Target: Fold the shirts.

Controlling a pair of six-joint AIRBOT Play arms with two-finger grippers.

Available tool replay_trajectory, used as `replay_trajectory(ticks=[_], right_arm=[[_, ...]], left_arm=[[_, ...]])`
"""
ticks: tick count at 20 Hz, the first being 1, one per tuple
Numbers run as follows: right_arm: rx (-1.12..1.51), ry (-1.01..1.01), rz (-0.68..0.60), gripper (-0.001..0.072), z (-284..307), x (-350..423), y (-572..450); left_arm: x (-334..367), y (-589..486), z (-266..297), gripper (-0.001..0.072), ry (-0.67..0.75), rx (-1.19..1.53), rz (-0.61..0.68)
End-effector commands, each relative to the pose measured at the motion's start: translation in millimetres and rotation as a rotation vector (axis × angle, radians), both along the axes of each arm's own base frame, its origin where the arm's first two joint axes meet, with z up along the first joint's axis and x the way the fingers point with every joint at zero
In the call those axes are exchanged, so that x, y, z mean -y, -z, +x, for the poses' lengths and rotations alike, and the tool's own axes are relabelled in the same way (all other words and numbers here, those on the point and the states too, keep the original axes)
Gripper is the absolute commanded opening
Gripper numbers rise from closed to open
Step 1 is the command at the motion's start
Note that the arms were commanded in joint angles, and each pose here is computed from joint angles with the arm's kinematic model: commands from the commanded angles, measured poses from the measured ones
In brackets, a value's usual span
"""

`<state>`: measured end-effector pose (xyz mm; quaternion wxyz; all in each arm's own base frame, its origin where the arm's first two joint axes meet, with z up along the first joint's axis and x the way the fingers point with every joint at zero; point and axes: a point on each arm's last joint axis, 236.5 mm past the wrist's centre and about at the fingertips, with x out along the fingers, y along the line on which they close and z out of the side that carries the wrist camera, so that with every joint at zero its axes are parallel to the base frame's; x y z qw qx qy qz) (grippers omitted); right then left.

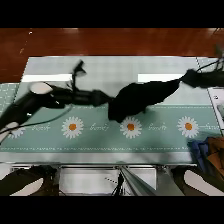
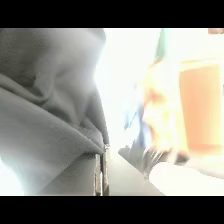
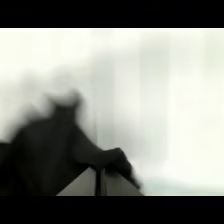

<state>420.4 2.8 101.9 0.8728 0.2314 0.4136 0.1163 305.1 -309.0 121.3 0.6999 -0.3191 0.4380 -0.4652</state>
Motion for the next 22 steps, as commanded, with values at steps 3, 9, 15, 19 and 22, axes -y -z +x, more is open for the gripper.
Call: replay_trajectory(ticks=[3, 9, 15, 19, 22], right_arm=[[0.488, 0.181, -0.181, 0.0018, -32.4, 48.5, -205.0], [0.766, 0.215, -0.195, 0.0018, -101.2, 14.2, -323.5], [0.844, 0.344, -0.308, 0.0017, -190.4, 4.1, -360.1], [0.614, 0.307, -0.374, 0.0017, -209.1, 2.8, -304.4], [0.415, 0.274, -0.39, 0.0017, -202.0, 14.0, -259.9]], left_arm=[[-97.0, -224.4, 18.0, 0.0021, -0.257, 0.553, -0.097], [-136.0, -352.5, -49.0, 0.0021, -0.36, 0.862, -0.11], [-161.8, -299.0, -77.1, 0.0021, -0.433, 0.691, 0.241], [-190.8, -226.6, -96.3, 0.0021, -0.427, 0.426, 0.486], [-204.2, -170.9, -101.3, 0.0021, -0.376, 0.23, 0.584]])
